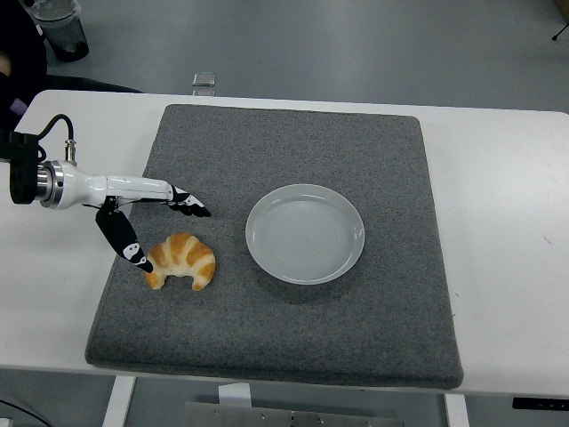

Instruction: Place the bread on the plate

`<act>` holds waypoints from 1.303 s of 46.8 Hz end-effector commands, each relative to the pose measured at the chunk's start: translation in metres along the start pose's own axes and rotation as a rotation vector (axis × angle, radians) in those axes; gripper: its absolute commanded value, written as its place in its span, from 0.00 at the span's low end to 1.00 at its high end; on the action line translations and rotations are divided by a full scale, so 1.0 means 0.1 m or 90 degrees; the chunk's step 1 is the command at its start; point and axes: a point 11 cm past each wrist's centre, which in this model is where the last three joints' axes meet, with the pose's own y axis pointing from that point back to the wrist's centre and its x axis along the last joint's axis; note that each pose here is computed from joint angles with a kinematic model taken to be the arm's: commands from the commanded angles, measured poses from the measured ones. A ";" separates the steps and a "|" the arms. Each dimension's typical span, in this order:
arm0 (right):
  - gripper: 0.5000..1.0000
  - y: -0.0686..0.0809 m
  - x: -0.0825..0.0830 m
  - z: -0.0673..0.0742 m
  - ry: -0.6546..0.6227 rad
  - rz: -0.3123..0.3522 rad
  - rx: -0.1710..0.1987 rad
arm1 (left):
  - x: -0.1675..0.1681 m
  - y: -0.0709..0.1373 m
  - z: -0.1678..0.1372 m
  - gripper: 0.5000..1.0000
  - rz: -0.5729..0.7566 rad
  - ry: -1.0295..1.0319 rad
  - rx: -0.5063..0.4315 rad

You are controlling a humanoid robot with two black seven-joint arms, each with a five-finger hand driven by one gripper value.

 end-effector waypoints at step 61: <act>0.86 0.00 0.00 -0.01 0.000 0.001 0.001 | -0.25 -0.33 0.04 0.89 0.002 -0.112 -0.011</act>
